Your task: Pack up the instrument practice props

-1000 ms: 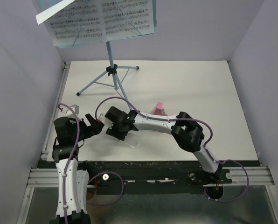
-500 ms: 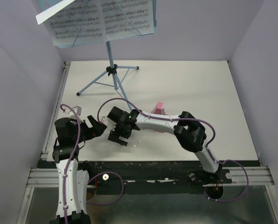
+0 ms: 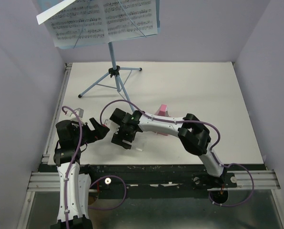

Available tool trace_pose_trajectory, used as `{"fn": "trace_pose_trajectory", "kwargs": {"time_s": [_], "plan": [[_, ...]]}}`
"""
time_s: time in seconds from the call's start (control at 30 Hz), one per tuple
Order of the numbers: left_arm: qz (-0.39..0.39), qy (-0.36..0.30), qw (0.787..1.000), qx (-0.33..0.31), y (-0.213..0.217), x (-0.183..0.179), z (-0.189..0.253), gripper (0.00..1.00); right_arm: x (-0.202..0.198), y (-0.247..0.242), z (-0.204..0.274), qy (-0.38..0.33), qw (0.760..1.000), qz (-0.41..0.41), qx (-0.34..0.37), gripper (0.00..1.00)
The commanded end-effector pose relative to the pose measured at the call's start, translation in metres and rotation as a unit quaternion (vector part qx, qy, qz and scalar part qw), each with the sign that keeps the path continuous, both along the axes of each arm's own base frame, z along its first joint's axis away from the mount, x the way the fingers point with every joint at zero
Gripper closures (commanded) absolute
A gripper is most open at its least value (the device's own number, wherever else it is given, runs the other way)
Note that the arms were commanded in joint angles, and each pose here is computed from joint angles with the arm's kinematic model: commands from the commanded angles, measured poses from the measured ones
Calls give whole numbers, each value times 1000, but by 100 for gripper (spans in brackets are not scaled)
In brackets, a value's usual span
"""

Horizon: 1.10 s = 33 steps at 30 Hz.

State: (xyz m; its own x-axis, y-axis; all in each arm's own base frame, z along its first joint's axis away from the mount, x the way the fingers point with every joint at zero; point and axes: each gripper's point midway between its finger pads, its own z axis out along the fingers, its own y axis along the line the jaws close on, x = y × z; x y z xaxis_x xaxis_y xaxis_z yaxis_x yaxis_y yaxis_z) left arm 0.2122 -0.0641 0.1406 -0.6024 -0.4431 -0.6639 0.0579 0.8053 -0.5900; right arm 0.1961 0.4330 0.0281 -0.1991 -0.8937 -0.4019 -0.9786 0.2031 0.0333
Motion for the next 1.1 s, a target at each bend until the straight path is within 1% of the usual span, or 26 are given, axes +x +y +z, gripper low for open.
{"fn": "trace_pose_trajectory", "kwargs": {"time_s": [0.0, 0.07, 0.17, 0.43, 0.63, 0.77, 0.97, 1.0, 1.07], "plan": [[85, -60, 992, 64, 38, 26, 27, 5, -20, -27, -3, 26, 992, 104, -66, 15], [89, -61, 992, 67, 40, 26, 27, 5, -20, -31, -1, 26, 988, 134, -77, 15], [90, -60, 992, 64, 40, 27, 26, 5, -19, -30, 1, 22, 986, 146, -77, 14], [99, -58, 991, 71, 44, 27, 27, 5, -32, -37, -8, 67, 987, 108, -96, 14], [101, -57, 990, 74, 45, 26, 28, 5, -27, -44, -25, 54, 988, 85, -121, 15], [100, -56, 991, 75, 45, 25, 27, 5, -20, -49, -33, 40, 986, 83, -137, 17], [100, -57, 990, 77, 45, 25, 27, 5, -25, -59, -44, 50, 982, 90, -156, 22], [100, -58, 990, 78, 45, 25, 28, 5, -26, -61, -47, 50, 982, 92, -160, 24], [101, -58, 990, 79, 45, 25, 28, 5, -27, -63, -49, 51, 981, 97, -162, 30]]}}
